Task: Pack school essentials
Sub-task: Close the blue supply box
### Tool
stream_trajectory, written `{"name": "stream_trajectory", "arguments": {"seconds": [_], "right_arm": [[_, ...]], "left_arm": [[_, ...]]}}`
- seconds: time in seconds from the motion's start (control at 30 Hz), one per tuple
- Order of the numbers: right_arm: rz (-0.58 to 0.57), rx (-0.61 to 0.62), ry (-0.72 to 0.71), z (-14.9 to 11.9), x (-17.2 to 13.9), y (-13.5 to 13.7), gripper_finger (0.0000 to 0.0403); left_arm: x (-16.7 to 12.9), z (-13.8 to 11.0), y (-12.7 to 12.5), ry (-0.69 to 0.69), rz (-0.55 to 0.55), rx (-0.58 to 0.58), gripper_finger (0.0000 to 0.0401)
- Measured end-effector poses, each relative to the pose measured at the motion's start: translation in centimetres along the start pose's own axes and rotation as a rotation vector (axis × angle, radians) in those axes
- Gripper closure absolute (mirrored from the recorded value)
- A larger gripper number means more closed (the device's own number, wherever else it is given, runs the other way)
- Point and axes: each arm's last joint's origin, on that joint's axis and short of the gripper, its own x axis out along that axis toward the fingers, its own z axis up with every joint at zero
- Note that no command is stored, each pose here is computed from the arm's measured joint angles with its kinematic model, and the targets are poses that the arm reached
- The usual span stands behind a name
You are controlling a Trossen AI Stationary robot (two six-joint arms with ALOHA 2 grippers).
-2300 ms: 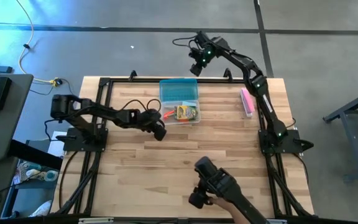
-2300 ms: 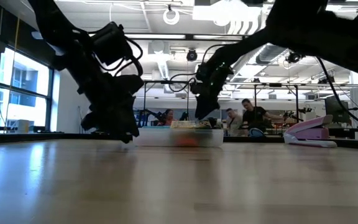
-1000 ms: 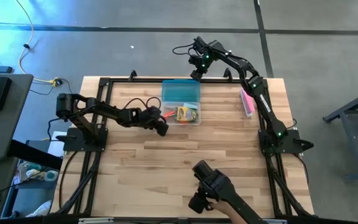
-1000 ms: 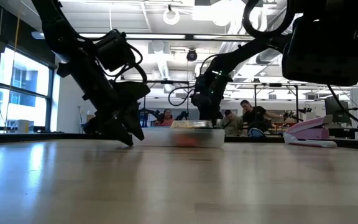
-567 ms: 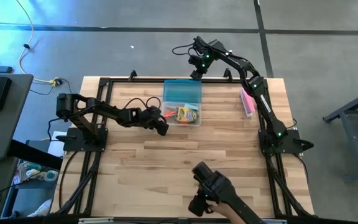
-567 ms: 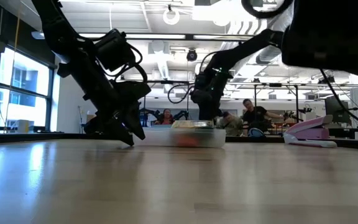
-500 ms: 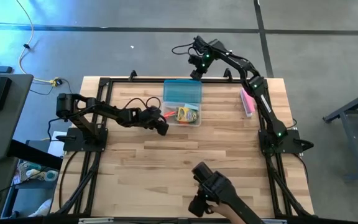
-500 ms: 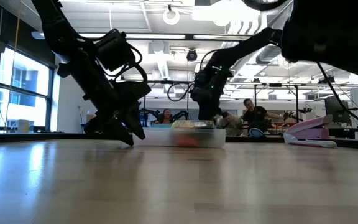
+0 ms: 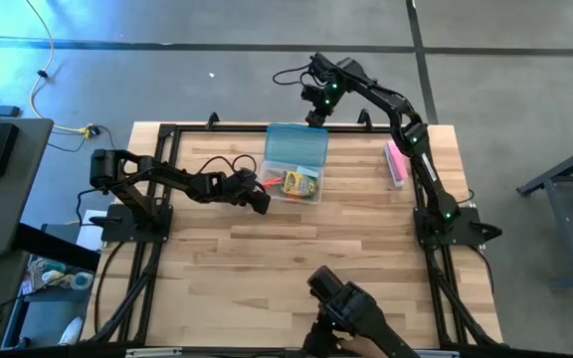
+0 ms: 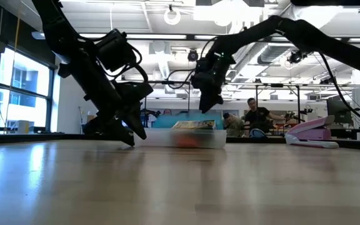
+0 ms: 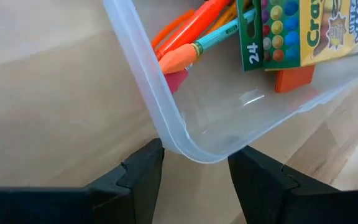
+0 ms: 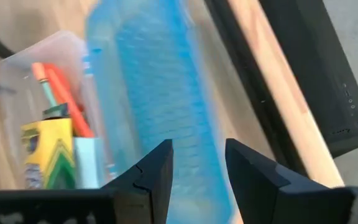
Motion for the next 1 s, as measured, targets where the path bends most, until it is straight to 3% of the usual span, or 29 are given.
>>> {"name": "stream_trajectory", "arguments": {"seconds": [0.23,0.37,0.63,1.0], "right_arm": [[0.011,-0.023,0.026,0.3,0.0,2.2,0.0265],[-0.061,-0.054,0.011,0.8,0.2,2.5,0.0265],[-0.215,-0.226,-0.111,2.1,0.1,1.0,0.0265],[-0.161,-0.257,0.066,-1.7,4.6,-2.1,0.0265]], "left_arm": [[0.0,0.1,0.0,-0.023,0.013,-0.032,0.0231],[0.0,0.2,-0.1,-0.025,-0.004,-0.028,0.0231],[0.0,0.2,-0.2,-0.013,-0.021,-0.026,0.0231],[0.0,0.2,-0.2,-0.012,-0.021,-0.027,0.0231]]}}
